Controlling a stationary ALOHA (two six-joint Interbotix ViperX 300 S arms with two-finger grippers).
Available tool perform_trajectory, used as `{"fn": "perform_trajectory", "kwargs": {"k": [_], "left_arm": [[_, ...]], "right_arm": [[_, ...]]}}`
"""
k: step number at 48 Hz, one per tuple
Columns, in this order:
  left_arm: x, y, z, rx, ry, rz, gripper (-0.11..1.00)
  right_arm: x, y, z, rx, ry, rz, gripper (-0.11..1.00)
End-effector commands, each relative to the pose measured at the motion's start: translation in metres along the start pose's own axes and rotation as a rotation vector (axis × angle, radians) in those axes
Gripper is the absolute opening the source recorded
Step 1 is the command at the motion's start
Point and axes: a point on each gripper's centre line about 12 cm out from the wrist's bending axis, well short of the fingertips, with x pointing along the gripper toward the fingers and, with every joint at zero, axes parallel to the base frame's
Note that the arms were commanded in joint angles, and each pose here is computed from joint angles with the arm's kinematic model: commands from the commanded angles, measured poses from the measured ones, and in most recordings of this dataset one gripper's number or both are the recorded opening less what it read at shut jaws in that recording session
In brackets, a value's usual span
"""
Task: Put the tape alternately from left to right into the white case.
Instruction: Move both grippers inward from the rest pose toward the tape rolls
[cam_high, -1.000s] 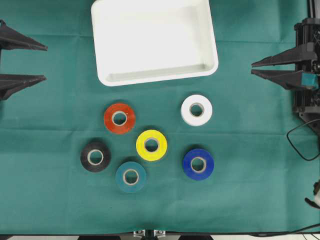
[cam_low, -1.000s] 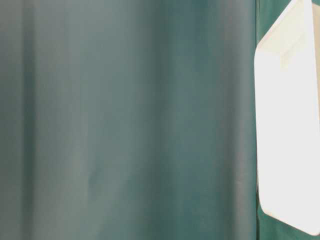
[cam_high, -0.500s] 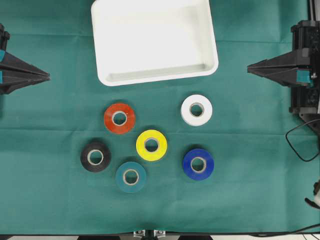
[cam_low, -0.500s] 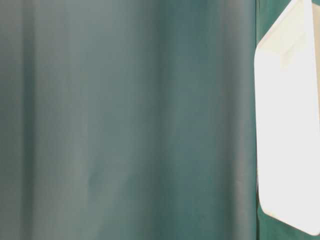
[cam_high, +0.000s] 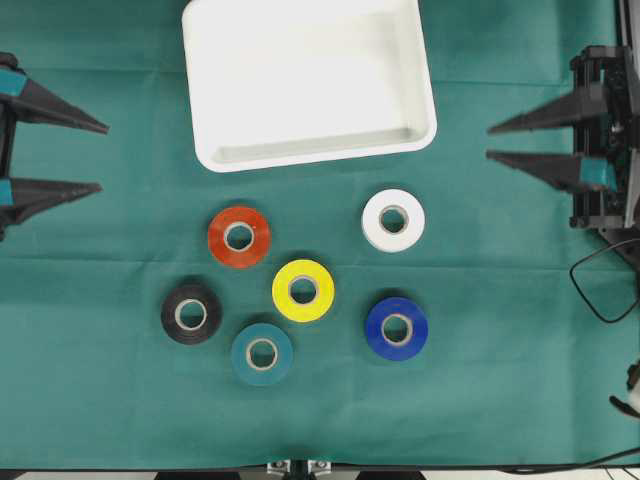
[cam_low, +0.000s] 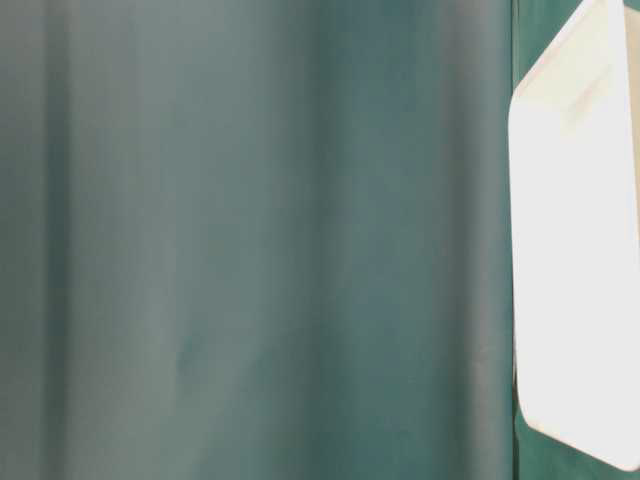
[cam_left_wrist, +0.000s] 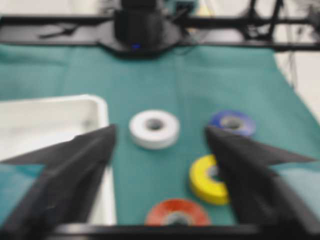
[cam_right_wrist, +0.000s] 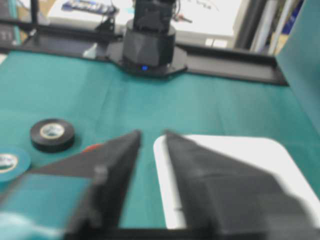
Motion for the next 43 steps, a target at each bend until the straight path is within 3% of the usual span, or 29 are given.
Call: {"fn": "perform_trajectory", "kwargs": {"k": [1,14,30,43], "left_arm": [[0.005,-0.001,0.005,-0.003,0.014,-0.003,0.45],[0.011,-0.001,0.007,-0.013,0.071,-0.002,0.45],[0.031,-0.002,0.003,-0.068,0.236,0.005,0.45],[0.049,-0.002,-0.016,-0.111,0.423,0.020,0.45]], "right_arm": [[0.003,0.000,0.006,0.014,-0.014,0.000,0.54],[0.007,0.000,0.011,0.048,0.009,-0.002,0.53],[0.035,0.000,0.010,0.075,0.208,-0.019,0.53],[0.056,-0.001,-0.003,0.075,0.315,-0.027,0.54]]}}
